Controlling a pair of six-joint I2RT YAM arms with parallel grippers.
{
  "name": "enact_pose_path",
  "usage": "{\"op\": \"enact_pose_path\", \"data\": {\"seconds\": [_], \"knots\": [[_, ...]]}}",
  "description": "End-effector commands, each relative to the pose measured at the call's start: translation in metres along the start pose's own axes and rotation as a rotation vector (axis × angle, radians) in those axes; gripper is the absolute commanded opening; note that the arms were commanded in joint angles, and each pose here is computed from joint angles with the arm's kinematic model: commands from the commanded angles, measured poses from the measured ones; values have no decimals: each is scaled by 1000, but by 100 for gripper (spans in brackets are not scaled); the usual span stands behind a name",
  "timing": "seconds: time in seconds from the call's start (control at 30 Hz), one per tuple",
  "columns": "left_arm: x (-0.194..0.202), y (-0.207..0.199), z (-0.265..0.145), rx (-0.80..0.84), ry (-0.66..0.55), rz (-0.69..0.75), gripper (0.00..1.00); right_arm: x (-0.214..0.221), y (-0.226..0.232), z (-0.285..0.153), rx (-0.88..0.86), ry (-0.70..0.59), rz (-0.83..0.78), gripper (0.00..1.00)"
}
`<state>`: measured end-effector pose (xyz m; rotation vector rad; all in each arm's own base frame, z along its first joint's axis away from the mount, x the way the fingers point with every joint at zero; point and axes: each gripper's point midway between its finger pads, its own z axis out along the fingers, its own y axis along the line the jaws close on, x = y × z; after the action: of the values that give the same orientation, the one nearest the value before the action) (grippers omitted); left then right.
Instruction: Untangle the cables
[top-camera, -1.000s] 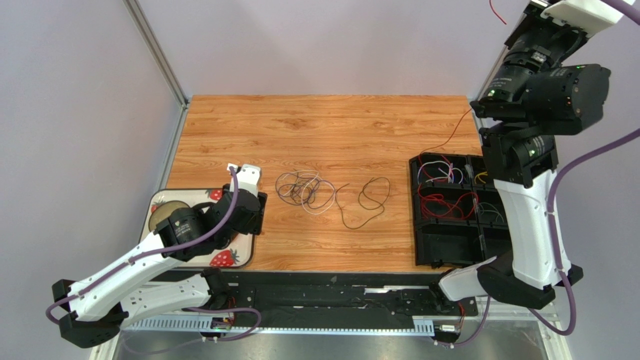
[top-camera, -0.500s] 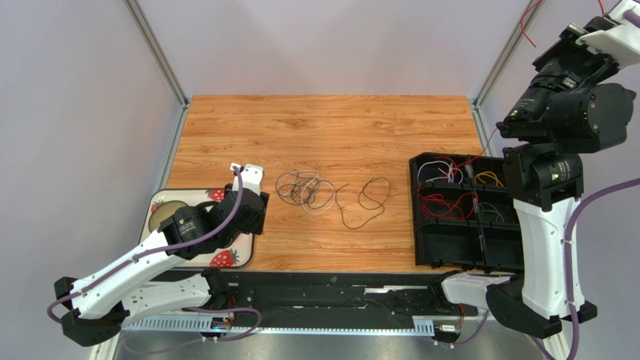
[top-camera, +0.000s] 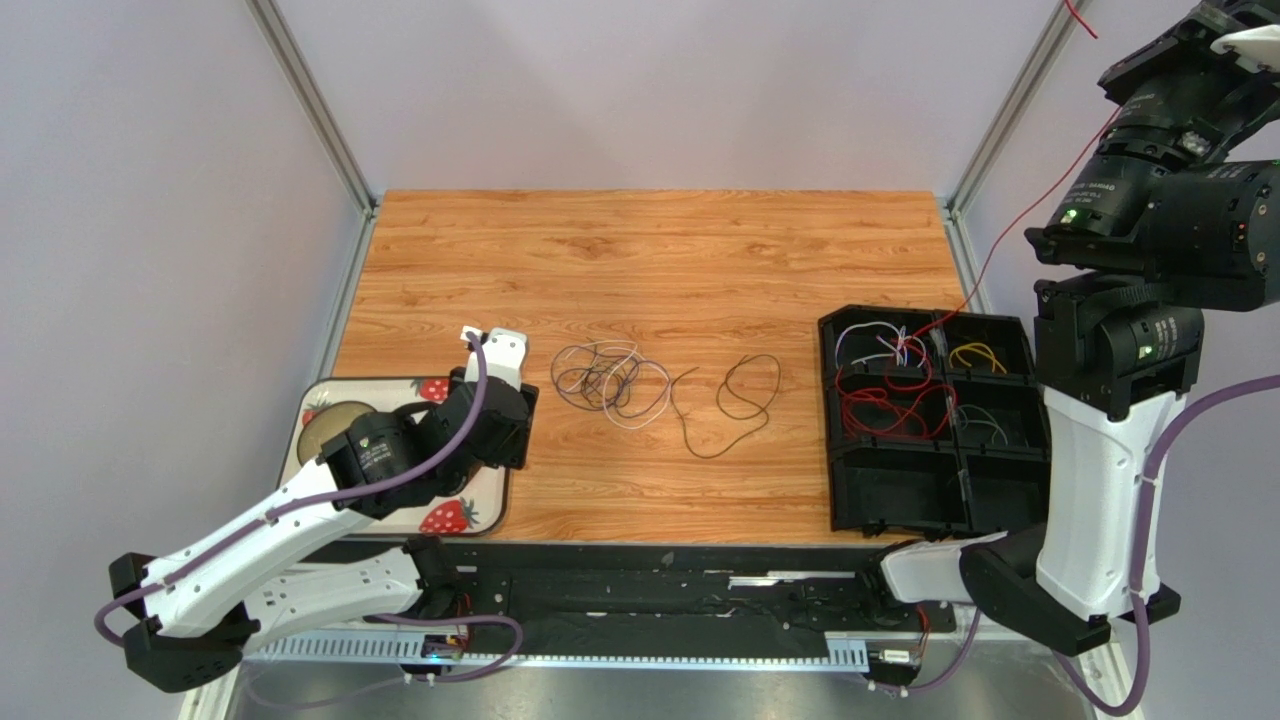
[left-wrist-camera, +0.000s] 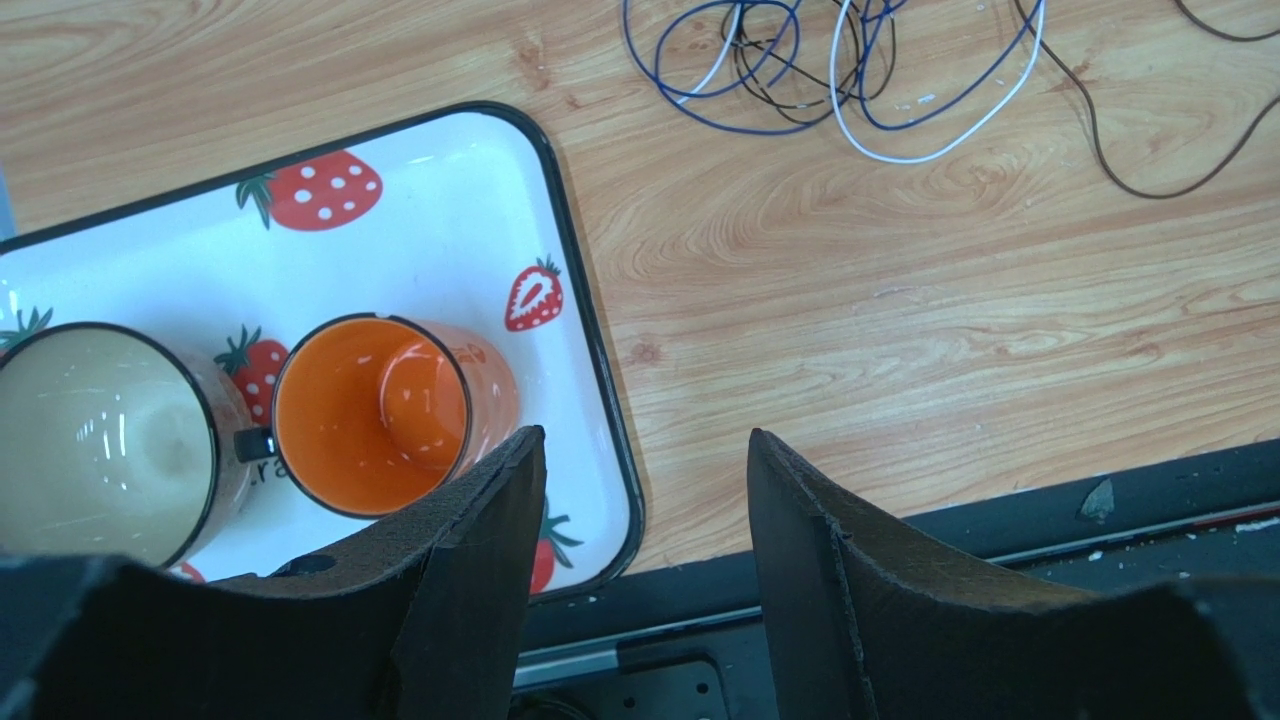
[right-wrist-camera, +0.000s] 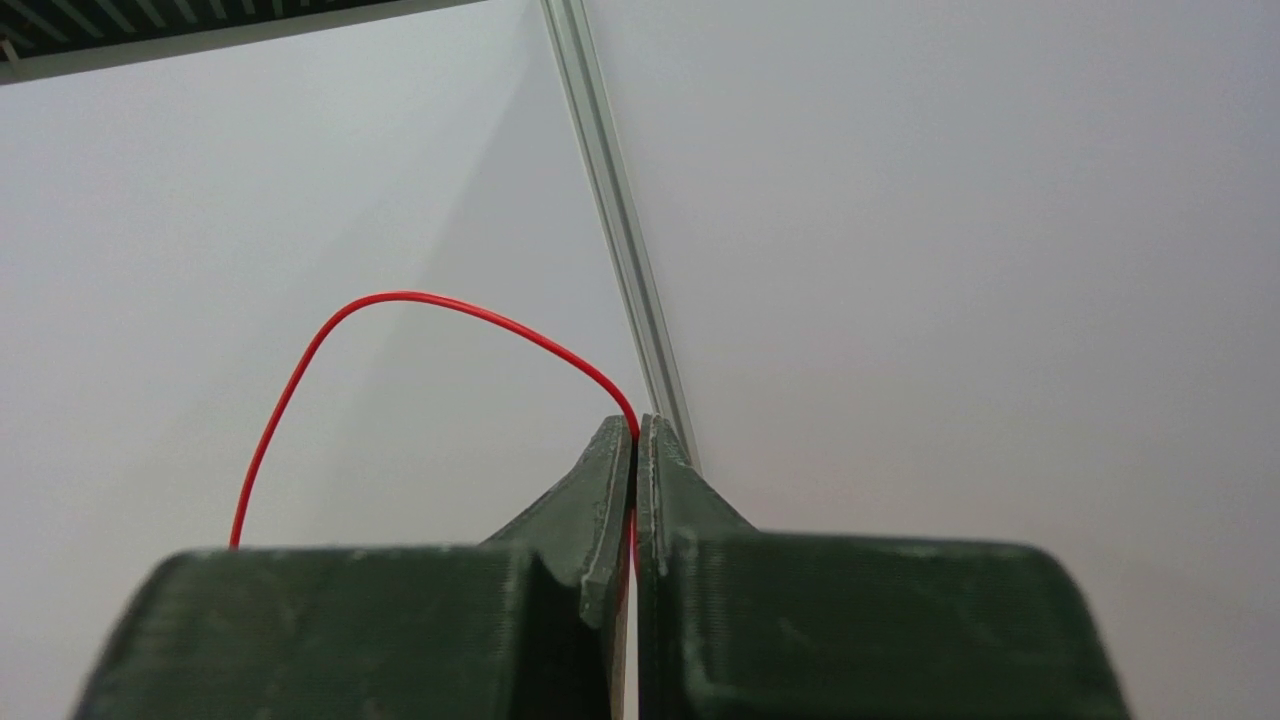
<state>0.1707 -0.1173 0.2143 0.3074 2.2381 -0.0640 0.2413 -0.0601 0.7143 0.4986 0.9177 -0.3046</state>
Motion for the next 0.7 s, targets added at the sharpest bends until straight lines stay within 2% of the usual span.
{"op": "enact_pose_path", "data": {"seconds": [0.0, 0.4, 0.67], "knots": [[-2, 5, -1, -21, -11, -16, 61, 5, -1, -3, -12, 1, -17, 0], [-1, 4, 0, -21, -5, -11, 61, 61, -21, -10, 51, 80, -78, 0], [-1, 4, 1, -24, -2, -6, 61, 98, -55, -22, 133, 157, -135, 0]]}}
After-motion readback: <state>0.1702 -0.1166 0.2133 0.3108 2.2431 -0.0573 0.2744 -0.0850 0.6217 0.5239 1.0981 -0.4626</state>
